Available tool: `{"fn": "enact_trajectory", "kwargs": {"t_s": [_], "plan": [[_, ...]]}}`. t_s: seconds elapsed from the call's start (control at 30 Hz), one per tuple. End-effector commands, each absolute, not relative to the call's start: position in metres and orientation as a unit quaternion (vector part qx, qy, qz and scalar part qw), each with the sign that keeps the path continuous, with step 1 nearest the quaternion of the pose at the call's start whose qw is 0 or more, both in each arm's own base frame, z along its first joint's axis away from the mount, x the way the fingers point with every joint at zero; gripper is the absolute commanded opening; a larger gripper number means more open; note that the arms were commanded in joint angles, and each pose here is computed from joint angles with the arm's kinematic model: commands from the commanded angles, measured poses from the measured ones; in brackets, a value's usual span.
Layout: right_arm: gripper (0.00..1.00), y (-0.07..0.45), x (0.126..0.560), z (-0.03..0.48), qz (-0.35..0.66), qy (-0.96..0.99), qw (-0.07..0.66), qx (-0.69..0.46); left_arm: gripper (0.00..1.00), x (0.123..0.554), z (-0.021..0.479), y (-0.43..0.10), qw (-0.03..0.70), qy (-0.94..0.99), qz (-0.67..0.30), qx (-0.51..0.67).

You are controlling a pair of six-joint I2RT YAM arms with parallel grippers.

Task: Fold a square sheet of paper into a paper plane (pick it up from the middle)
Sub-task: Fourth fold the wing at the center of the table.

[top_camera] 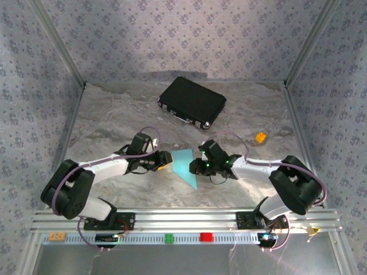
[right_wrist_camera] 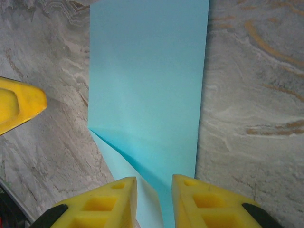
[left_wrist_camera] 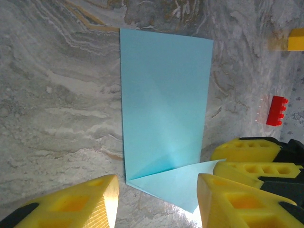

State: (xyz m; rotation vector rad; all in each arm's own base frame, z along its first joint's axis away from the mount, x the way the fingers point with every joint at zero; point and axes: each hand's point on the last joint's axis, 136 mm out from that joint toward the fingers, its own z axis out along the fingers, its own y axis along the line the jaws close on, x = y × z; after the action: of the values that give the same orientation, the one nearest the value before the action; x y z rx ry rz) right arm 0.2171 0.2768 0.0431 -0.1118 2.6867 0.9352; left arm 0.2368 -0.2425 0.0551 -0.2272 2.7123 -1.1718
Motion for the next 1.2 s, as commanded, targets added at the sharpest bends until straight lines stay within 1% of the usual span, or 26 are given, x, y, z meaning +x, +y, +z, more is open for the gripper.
{"fn": "enact_trajectory", "kwargs": {"t_s": [0.0,0.1,0.23,0.43,0.77,1.17], "plan": [[0.22,0.278,0.216,0.050,0.340,0.926,0.153,-0.052,0.46,0.245,0.064,-0.249,0.090,0.905,-0.410,-0.075],[0.20,0.277,0.216,0.050,0.342,0.925,0.157,-0.050,0.46,0.244,0.063,-0.250,0.086,0.905,-0.410,-0.073],[0.14,0.276,0.216,0.051,0.343,0.924,0.160,-0.050,0.46,0.244,0.061,-0.250,0.083,0.905,-0.411,-0.075],[0.09,0.275,0.218,0.054,0.350,0.921,0.164,-0.050,0.48,0.244,0.061,-0.257,0.071,0.900,-0.424,-0.074],[0.07,0.273,0.219,0.055,0.359,0.918,0.163,-0.047,0.51,0.247,0.058,-0.259,0.069,0.900,-0.424,-0.075],[0.07,0.270,0.220,0.057,0.371,0.912,0.169,-0.039,0.52,0.249,0.057,-0.268,0.051,0.897,-0.433,-0.070]]}}
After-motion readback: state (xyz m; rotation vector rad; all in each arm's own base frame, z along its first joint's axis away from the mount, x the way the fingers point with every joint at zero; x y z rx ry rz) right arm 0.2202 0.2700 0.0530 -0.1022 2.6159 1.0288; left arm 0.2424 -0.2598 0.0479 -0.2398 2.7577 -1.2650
